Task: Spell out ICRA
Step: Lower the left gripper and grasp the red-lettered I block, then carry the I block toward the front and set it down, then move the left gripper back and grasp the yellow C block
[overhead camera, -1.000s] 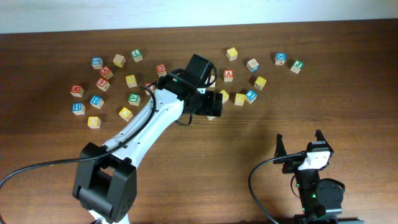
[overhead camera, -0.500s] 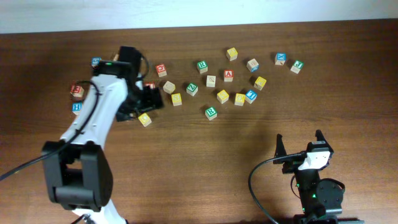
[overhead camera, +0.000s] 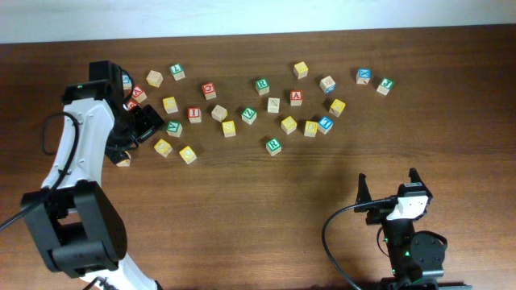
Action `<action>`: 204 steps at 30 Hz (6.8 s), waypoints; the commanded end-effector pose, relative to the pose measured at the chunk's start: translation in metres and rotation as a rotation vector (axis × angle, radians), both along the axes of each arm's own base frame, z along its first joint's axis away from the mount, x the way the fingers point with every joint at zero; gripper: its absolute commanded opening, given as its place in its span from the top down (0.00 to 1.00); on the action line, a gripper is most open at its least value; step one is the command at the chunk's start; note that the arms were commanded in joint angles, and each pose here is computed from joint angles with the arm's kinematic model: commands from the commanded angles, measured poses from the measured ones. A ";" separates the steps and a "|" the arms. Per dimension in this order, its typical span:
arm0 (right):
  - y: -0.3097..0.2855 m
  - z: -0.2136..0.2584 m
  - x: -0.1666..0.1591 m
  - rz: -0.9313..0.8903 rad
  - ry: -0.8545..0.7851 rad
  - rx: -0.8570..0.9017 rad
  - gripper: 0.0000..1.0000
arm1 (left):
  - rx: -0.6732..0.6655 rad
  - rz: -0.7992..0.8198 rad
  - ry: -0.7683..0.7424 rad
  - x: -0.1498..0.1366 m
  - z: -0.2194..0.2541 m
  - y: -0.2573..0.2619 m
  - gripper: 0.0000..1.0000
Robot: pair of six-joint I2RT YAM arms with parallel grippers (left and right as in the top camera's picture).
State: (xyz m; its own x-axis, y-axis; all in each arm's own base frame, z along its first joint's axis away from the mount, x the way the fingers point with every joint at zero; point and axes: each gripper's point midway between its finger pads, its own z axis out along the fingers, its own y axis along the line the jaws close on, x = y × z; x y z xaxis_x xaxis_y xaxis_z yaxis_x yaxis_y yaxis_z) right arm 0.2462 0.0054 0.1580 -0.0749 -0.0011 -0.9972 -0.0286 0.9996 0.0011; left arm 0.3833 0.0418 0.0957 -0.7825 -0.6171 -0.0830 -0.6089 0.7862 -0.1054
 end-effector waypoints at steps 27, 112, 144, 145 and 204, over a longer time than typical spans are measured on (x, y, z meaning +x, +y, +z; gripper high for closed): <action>-0.004 -0.003 0.000 -0.018 0.005 -0.004 0.02 | 0.107 -0.555 -0.332 0.074 0.091 -0.116 0.07; -0.004 -0.003 0.000 -0.018 0.005 -0.004 0.02 | -0.079 -0.639 -0.031 -0.090 0.152 -0.119 0.78; -0.004 -0.003 0.000 -0.018 0.005 -0.004 0.02 | 0.163 -0.648 0.071 -0.121 -0.063 -0.156 0.77; -0.004 -0.003 0.000 -0.018 0.005 -0.004 0.02 | 0.170 -0.645 0.034 -0.116 -0.070 -0.157 0.77; -0.004 -0.003 0.000 -0.018 0.005 -0.004 0.02 | -0.019 -0.204 -0.327 -0.075 0.125 -0.061 0.01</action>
